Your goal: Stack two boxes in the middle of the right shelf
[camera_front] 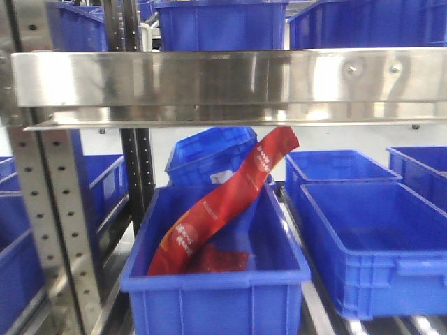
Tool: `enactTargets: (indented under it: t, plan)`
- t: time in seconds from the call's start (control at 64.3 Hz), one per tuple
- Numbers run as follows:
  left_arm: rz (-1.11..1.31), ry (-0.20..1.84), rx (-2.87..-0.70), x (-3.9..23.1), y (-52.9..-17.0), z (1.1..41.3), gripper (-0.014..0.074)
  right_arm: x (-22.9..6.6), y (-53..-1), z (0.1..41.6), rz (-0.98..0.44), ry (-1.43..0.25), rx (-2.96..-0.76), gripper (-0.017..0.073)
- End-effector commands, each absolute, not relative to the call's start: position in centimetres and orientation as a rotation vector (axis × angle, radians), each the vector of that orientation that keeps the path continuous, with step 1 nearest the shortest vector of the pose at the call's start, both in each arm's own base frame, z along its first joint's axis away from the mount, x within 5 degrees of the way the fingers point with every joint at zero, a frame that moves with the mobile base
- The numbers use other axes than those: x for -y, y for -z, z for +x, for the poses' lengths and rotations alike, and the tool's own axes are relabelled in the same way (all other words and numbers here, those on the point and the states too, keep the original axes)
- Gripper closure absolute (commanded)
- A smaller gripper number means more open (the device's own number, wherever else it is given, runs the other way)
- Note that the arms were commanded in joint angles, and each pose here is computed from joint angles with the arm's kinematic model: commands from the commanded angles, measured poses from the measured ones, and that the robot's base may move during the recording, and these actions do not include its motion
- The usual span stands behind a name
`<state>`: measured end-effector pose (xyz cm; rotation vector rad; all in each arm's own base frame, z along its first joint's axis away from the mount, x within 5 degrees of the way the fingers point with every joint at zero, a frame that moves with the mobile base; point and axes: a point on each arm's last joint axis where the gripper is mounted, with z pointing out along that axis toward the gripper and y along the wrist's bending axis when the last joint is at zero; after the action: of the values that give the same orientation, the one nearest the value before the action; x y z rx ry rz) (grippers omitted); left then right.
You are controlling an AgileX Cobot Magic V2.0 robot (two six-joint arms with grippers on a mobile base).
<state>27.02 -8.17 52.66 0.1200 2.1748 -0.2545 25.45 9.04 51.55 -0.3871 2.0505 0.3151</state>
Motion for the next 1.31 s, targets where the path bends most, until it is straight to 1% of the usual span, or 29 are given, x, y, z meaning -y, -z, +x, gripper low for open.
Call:
enactTargets:
  t: [0.0, 1.291]
  plan:
    - [0.119, 0.276, -2.105, 8.19, -53.62, 26.68, 0.0705, -8.62, -52.43, 25.22, -0.372, -0.292, -1.987, 0.0713]
    - [0.119, 0.276, -2.105, 8.19, -53.62, 26.68, 0.0705, -8.62, -52.43, 25.22, -0.372, -0.292, -1.987, 0.0713]
